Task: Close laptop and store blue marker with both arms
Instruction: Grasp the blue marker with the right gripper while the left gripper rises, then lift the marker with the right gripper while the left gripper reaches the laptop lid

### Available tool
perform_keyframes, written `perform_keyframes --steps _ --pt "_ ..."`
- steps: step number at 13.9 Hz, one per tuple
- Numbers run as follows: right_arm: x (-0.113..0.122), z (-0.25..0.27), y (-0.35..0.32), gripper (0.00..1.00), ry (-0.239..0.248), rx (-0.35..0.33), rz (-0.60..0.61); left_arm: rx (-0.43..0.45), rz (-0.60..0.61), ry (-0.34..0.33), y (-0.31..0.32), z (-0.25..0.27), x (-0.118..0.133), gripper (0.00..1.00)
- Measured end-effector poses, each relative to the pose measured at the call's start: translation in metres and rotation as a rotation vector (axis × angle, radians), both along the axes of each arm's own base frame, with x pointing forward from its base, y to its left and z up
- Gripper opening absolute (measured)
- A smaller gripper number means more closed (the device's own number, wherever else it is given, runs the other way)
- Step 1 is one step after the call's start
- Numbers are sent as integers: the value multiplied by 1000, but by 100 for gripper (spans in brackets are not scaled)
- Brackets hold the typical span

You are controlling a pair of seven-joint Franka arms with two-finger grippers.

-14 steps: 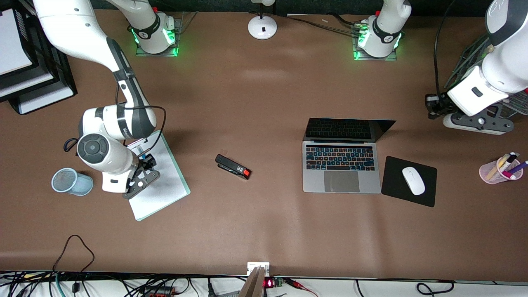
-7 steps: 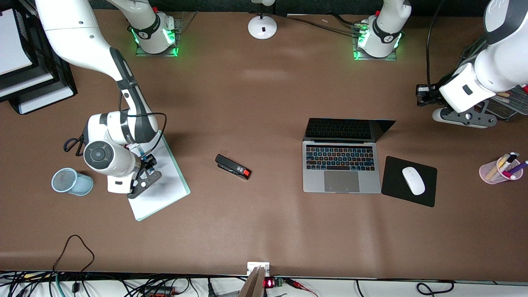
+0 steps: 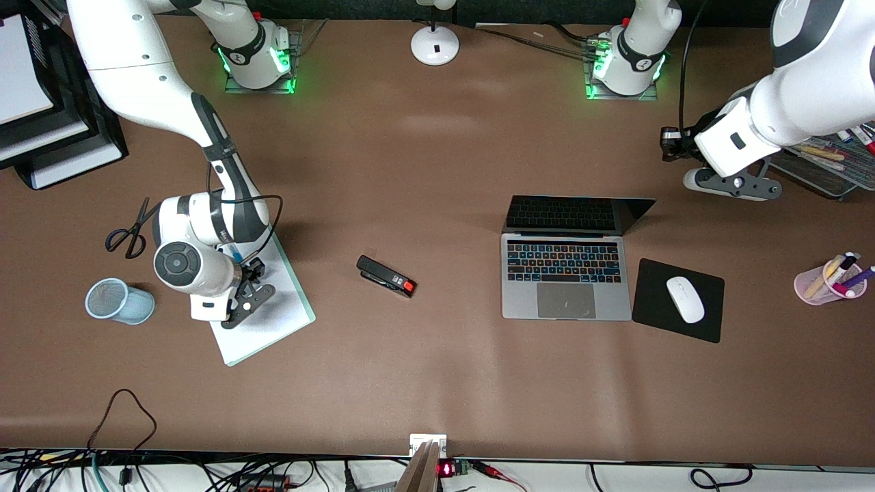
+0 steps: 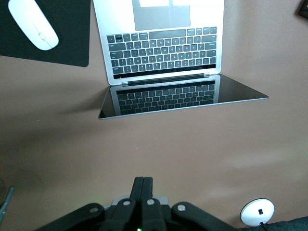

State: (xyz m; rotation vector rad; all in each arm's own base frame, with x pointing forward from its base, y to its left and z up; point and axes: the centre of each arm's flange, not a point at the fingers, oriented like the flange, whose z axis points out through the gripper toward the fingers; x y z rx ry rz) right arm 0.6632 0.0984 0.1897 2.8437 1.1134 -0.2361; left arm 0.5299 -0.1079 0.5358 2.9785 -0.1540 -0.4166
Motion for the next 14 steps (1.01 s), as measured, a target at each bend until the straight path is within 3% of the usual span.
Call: perform_keyframes --steps 4,9,10,12,14 --pt "0 -1 0 36 1 3 -3 2 -48 -47 -58 -35 -11 1" --pt "-1 -5 0 33 8 6 -8 46 45 -66 -100 -91 -36 1" --pt "-1 -6 0 31 9 7 -9 59 45 -70 -109 -101 -49 1" --pt "-1 -5 -1 17 8 7 -10 81 39 -83 -119 -114 -71 1" --pt "0 -5 -1 17 7 8 -12 84 50 -115 -114 -127 -79 1"
